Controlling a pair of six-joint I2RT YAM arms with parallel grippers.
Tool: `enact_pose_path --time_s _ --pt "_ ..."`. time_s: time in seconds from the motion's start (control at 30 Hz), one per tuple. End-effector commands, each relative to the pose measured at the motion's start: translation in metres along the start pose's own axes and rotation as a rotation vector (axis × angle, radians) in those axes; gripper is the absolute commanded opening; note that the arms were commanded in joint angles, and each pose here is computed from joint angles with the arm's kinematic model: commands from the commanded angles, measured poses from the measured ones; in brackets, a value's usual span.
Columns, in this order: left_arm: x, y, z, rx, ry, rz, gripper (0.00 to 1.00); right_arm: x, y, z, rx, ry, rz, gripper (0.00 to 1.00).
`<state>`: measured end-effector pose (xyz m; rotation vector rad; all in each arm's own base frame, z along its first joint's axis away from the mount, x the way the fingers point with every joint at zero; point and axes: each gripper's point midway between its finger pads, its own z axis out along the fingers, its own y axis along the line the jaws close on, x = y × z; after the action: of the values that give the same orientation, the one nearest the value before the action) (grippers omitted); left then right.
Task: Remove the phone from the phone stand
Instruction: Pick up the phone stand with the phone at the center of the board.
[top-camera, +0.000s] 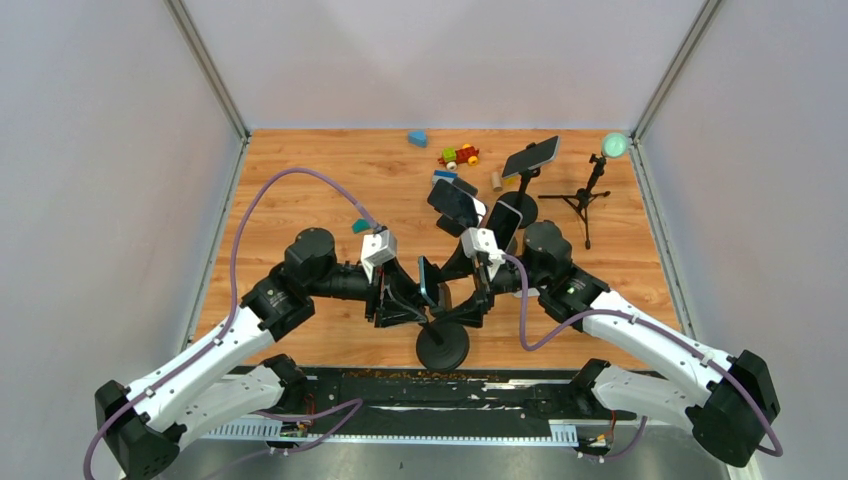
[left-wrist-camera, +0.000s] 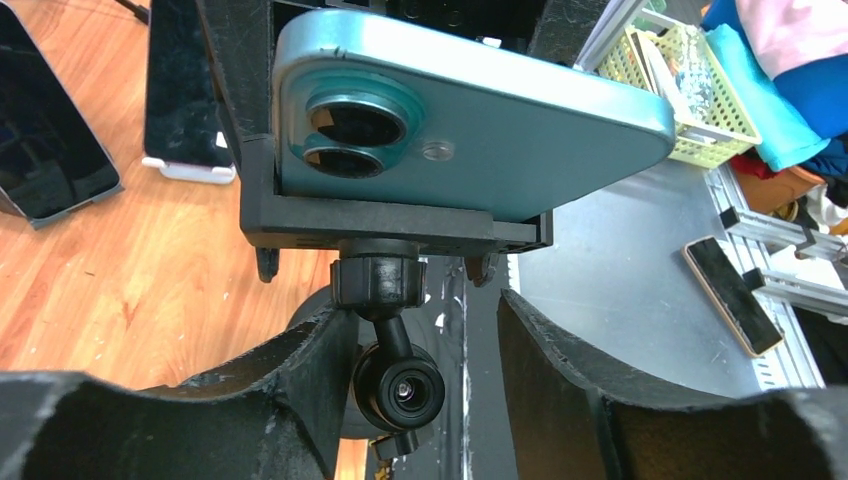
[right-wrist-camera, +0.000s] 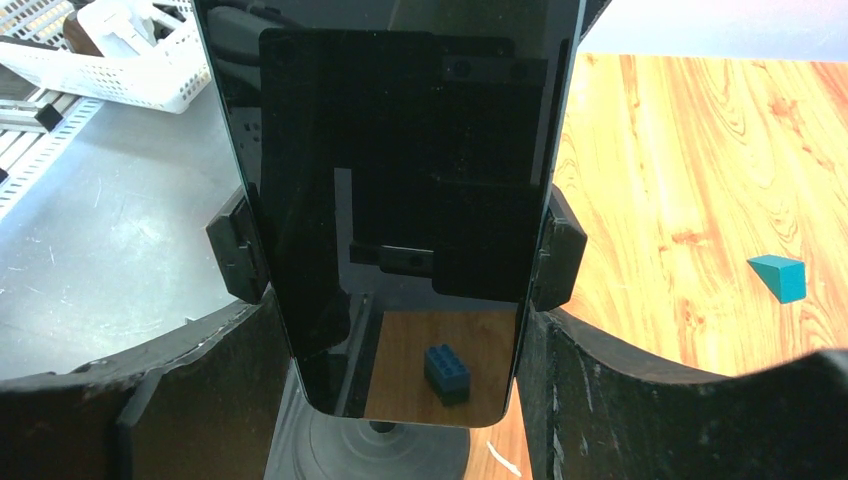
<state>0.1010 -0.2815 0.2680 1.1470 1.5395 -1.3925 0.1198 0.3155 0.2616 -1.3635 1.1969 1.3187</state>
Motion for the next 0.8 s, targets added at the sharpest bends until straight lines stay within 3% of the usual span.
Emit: enact_pose_path --time_s 0.0,0.13,0.3,0.6,0.77 --pt "-0.063 -0.014 -0.003 0.018 -0.136 0.229 0.63 -0.013 0.027 0.004 -0.143 -0.018 -0.045 0.00" --pt "-0.060 -0.007 -0.004 -0.022 -0.114 0.230 0.72 -0.013 0.033 0.002 -0.160 -0.019 -0.050 0.00" --pt "-0.062 -0.001 -0.004 -0.060 -0.123 0.234 0.74 -0.012 0.036 0.003 -0.174 -0.016 -0.045 0.00" --pt "-0.052 -0.001 -0.001 -0.029 -0.103 0.207 0.72 -0.019 0.027 0.004 -0.114 -0.034 -0.065 0.00" --pt "-0.044 0.000 0.002 -0.015 -0.082 0.178 0.64 -0.033 0.021 0.003 -0.061 -0.079 -0.087 0.00"
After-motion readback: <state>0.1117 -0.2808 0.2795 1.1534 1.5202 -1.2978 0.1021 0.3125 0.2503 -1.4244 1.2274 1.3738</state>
